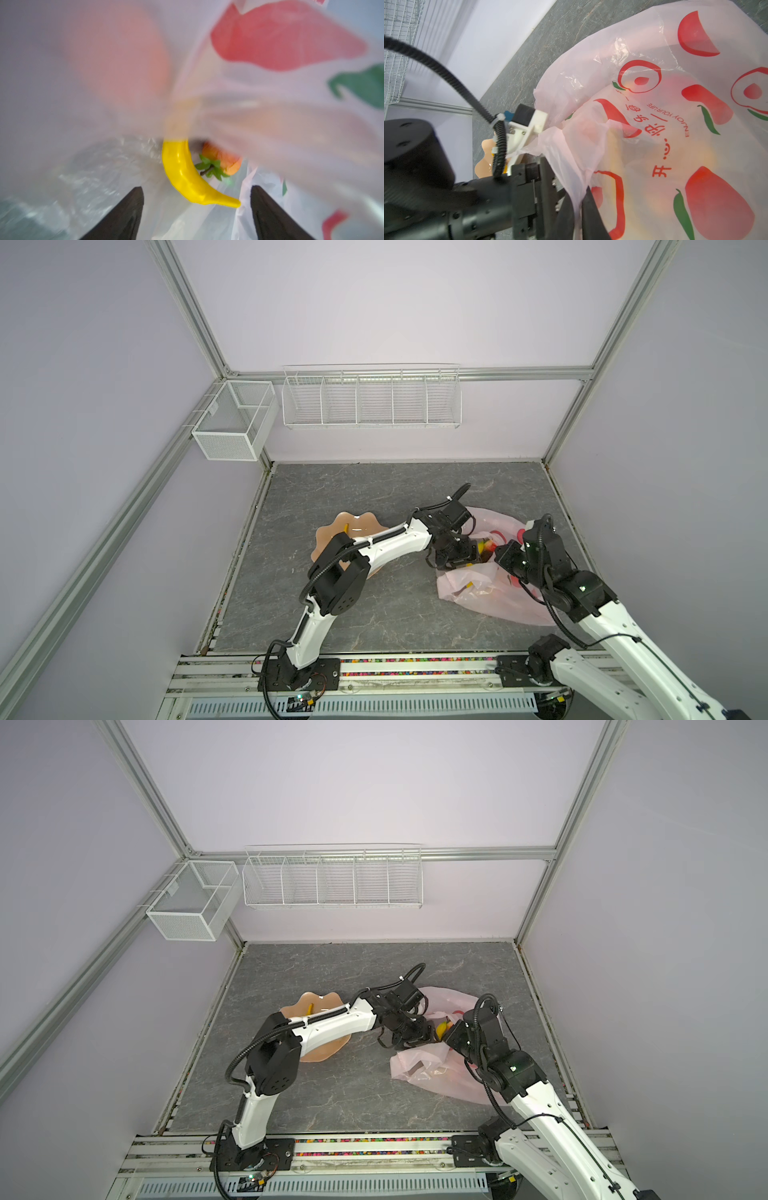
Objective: Place the fruits into the plastic bag
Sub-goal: 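Lower the banana into the bag and open the left gripper, then withdraw the left gripper from the bag back over the bowl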
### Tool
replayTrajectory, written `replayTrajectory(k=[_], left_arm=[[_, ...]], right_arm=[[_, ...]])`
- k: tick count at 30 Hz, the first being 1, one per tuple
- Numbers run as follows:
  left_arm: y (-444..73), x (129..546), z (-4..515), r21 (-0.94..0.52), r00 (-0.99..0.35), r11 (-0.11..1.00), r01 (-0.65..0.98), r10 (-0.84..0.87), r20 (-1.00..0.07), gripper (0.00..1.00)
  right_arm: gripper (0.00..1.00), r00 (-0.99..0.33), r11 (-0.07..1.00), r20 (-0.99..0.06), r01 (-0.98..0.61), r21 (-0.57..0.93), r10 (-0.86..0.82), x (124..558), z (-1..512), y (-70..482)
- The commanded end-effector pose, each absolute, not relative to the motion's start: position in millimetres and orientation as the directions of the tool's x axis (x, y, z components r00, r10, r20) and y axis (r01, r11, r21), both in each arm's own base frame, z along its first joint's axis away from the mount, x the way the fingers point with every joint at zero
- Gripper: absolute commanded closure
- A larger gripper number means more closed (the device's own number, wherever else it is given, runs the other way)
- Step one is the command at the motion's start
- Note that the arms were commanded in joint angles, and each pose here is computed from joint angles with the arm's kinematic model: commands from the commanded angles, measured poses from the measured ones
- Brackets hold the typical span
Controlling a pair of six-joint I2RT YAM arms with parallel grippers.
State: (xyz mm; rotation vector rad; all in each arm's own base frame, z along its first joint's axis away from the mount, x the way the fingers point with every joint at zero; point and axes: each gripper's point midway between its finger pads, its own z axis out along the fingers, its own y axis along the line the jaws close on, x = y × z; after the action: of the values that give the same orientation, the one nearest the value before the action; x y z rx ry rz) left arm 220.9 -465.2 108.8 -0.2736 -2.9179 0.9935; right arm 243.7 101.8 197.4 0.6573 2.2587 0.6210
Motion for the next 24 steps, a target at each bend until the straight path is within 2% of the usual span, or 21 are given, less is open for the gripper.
replayTrajectory(k=[1, 9, 15, 21, 24], left_arm=[[-444, 227, 129, -0.61, -0.99, 0.781, 0.136, 0.131, -0.054, 0.19], [-383, 224, 145, -0.548, -0.993, 0.828, 0.114, 0.082, -0.084, 0.2], [-311, 227, 152, -0.402, -0.991, 0.91, 0.1, 0.054, -0.125, 0.21], [-223, 259, 156, -0.328, -0.979, 0.942, -0.067, -0.125, -0.159, 0.25], [-192, 274, 152, -0.361, -0.956, 0.916, -0.176, -0.246, -0.16, 0.31]], right_arm=[[0.88, -0.628, 0.755, -0.48, 0.286, 0.59, 0.613, 242, 197, 99], [0.88, -0.629, 0.755, -0.478, 0.289, 0.589, 0.613, 243, 197, 98], [0.88, -0.628, 0.758, -0.48, 0.292, 0.584, 0.612, 243, 197, 97], [0.88, -0.631, 0.76, -0.48, 0.291, 0.581, 0.609, 245, 198, 97], [0.88, -0.633, 0.761, -0.482, 0.285, 0.582, 0.606, 246, 200, 98]])
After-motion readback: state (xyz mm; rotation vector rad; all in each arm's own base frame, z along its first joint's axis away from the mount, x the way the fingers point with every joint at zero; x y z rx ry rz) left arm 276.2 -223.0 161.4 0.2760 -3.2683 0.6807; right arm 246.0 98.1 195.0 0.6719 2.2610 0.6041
